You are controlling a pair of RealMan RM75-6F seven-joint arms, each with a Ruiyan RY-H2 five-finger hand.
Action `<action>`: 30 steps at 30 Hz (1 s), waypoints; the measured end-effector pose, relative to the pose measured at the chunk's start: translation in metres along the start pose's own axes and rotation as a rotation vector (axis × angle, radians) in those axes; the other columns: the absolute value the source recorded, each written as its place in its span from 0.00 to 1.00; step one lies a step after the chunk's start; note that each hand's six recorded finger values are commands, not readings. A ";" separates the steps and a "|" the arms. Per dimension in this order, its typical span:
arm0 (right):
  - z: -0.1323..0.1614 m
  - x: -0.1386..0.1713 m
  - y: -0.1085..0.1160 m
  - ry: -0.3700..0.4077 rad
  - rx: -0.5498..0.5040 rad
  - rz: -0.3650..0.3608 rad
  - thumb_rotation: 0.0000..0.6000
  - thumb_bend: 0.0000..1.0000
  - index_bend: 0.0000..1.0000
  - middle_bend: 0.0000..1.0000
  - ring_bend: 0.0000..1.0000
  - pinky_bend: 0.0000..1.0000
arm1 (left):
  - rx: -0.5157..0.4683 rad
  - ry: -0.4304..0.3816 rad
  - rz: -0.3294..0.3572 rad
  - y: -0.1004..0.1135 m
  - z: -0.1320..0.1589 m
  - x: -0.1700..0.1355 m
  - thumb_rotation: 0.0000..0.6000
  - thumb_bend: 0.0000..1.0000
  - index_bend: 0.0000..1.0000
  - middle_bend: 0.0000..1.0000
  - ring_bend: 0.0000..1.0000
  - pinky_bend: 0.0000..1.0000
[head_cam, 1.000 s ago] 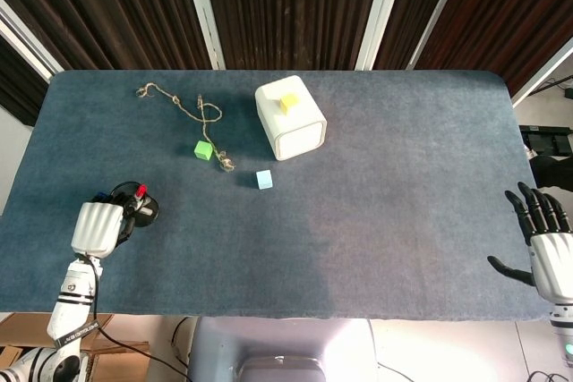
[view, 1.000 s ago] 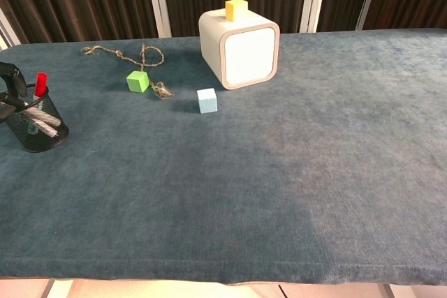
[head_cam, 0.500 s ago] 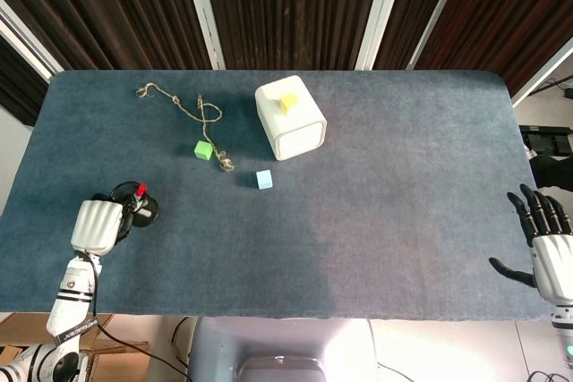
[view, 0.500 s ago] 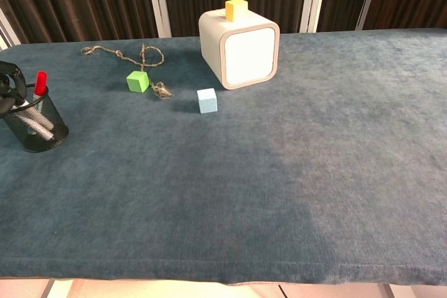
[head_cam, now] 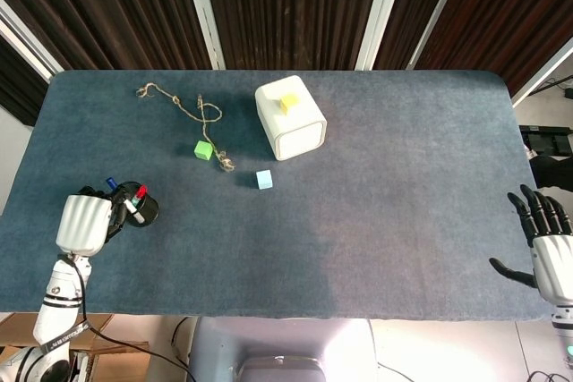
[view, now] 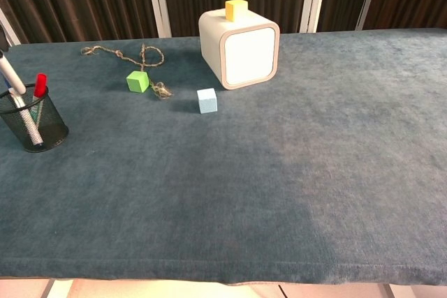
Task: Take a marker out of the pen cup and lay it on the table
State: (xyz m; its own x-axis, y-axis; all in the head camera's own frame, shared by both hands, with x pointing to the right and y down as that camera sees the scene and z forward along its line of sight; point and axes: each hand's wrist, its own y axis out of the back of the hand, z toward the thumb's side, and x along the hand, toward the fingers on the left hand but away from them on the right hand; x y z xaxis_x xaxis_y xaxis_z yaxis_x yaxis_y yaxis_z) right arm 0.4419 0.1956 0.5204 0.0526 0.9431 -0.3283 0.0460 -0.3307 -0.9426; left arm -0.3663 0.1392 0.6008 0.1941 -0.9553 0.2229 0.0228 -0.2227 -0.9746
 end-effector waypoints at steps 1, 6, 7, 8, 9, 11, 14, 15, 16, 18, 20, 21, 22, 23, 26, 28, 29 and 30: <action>0.001 0.000 0.000 0.001 0.000 -0.001 1.00 0.05 0.00 0.10 0.00 0.19 | -0.008 -0.011 0.020 0.006 0.004 0.001 1.00 0.55 0.67 0.77 0.74 0.59; 0.003 -0.002 0.000 0.008 0.001 0.000 1.00 0.05 0.00 0.10 0.00 0.19 | -0.029 -0.112 0.072 0.021 0.040 0.017 1.00 0.55 0.67 0.77 0.73 0.60; 0.003 -0.002 0.000 0.010 0.001 0.001 1.00 0.05 0.00 0.10 0.00 0.19 | -0.030 -0.132 0.073 0.020 0.048 0.022 1.00 0.55 0.68 0.77 0.73 0.60; 0.003 -0.002 0.000 0.010 0.002 0.001 1.00 0.05 0.00 0.10 0.00 0.19 | -0.034 -0.156 0.073 0.019 0.059 0.028 1.00 0.55 0.68 0.77 0.73 0.60; 0.003 -0.003 0.000 0.011 0.002 0.002 1.00 0.05 0.00 0.10 0.00 0.19 | -0.039 -0.174 0.073 0.017 0.069 0.033 1.00 0.55 0.68 0.77 0.73 0.60; 0.003 -0.002 0.000 0.010 0.003 0.003 1.00 0.05 0.00 0.10 0.00 0.19 | -0.045 -0.208 0.070 0.009 0.090 0.043 1.00 0.55 0.67 0.77 0.73 0.59; 0.001 -0.001 0.001 0.002 0.003 0.005 1.00 0.05 0.00 0.10 0.00 0.19 | -0.010 -0.241 0.054 -0.007 0.112 0.057 1.00 0.55 0.67 0.77 0.73 0.59; 0.000 -0.001 0.001 0.000 0.004 0.005 1.00 0.05 0.00 0.10 0.00 0.19 | 0.008 -0.248 0.046 -0.014 0.117 0.061 1.00 0.55 0.67 0.77 0.72 0.59; -0.001 0.000 0.001 -0.004 0.004 0.005 1.00 0.05 0.00 0.10 0.00 0.19 | 0.028 -0.253 0.037 -0.021 0.123 0.065 1.00 0.55 0.66 0.76 0.71 0.59; -0.003 0.001 0.001 -0.009 0.004 0.005 1.00 0.05 0.00 0.10 0.00 0.19 | 0.079 -0.261 0.014 -0.037 0.133 0.072 1.00 0.55 0.66 0.76 0.70 0.57; -0.004 0.002 0.001 -0.011 0.004 0.004 1.00 0.05 0.00 0.10 0.00 0.19 | 0.132 -0.263 -0.016 -0.054 0.142 0.078 1.00 0.55 0.66 0.76 0.70 0.55; -0.004 0.002 0.001 -0.011 0.004 0.003 1.00 0.05 0.00 0.10 0.00 0.19 | 0.156 -0.263 -0.029 -0.061 0.145 0.080 1.00 0.55 0.65 0.75 0.69 0.54; -0.004 0.003 0.001 -0.012 0.004 0.003 1.00 0.05 0.00 0.10 0.00 0.19 | 0.181 -0.264 -0.039 -0.067 0.147 0.082 1.00 0.54 0.64 0.74 0.68 0.53; -0.004 0.003 0.001 -0.012 0.004 0.004 1.00 0.05 0.00 0.10 0.00 0.19 | 0.213 -0.265 -0.051 -0.073 0.150 0.084 1.00 0.53 0.62 0.73 0.67 0.51; -0.004 0.002 0.000 -0.012 0.004 0.009 1.00 0.05 0.00 0.10 0.00 0.19 | 0.278 -0.264 -0.077 -0.085 0.157 0.085 1.00 0.41 0.41 0.58 0.53 0.42; -0.004 0.002 0.000 -0.011 0.005 0.009 1.00 0.05 0.00 0.10 0.00 0.19 | 0.294 -0.256 -0.101 -0.090 0.160 0.085 1.00 0.34 0.17 0.40 0.38 0.32; -0.004 0.002 0.000 -0.012 0.005 0.009 1.00 0.05 0.00 0.10 0.00 0.19 | 0.287 -0.250 -0.119 -0.093 0.162 0.084 1.00 0.32 0.05 0.30 0.29 0.26; -0.005 0.002 0.000 -0.013 0.004 0.008 1.00 0.05 0.00 0.10 0.00 0.19 | 0.275 -0.248 -0.131 -0.094 0.163 0.083 1.00 0.31 0.03 0.26 0.26 0.24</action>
State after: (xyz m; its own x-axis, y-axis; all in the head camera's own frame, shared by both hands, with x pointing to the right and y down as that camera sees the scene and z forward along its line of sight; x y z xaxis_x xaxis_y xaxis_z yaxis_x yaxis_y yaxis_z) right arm 0.4465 0.1971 0.5202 0.0401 0.9407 -0.3369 0.0412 -0.3384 -0.9401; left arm -0.1920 0.1130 0.7068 0.4028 -0.8386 0.3668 0.3186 -0.2472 -0.9151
